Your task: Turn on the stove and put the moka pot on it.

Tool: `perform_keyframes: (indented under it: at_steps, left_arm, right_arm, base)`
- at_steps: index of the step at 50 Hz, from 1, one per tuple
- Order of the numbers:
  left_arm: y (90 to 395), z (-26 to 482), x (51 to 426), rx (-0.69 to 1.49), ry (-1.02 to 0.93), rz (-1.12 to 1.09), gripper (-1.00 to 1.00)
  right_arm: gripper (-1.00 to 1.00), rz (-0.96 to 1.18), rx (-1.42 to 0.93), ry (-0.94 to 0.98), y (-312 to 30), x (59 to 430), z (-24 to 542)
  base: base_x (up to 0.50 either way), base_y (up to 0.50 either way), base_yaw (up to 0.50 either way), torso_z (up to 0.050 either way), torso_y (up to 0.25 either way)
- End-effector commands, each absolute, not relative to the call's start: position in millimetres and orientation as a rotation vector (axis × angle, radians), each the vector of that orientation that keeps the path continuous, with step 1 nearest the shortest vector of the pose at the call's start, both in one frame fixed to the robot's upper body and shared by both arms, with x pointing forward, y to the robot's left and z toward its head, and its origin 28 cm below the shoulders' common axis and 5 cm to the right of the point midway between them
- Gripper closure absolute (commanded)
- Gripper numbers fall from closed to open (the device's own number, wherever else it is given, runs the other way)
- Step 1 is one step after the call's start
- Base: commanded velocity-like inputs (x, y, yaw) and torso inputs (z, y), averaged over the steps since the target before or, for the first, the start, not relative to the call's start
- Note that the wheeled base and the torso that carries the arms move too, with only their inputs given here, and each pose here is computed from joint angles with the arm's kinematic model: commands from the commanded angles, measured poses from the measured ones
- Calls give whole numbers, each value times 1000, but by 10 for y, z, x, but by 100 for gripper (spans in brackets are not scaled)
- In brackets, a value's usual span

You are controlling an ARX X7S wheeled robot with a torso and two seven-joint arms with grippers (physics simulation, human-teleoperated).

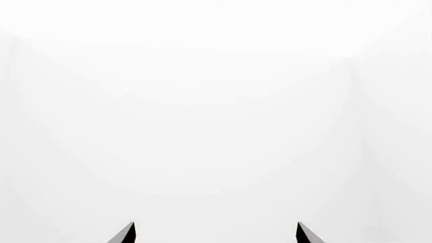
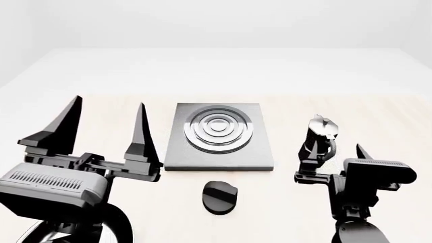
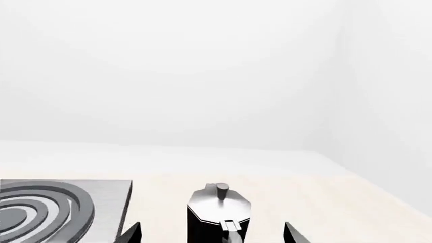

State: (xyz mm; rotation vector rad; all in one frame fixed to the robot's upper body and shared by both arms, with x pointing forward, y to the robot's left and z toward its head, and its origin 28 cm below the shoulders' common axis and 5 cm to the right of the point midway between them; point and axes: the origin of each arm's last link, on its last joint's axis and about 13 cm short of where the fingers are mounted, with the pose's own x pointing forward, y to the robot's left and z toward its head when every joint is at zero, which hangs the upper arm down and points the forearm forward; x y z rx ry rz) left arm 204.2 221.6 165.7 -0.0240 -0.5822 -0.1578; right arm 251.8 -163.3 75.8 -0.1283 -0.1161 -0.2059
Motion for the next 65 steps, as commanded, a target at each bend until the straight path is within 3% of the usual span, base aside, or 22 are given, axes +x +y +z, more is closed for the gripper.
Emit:
perform_keyframes:
  at_steps: [1, 65]
  left_arm:
    - [2214, 1643, 2046, -33, -577, -159, -100]
    - [2172, 1560, 2079, -51, -554, -176, -100]
  right_arm:
    - [-100, -226, -132, -99, -1672, 2538, 709]
    - [-100, -303, -206, 54, -1806, 2964, 342]
  base:
    - [0, 0, 0, 0, 0]
    - [0, 0, 0, 0, 0]
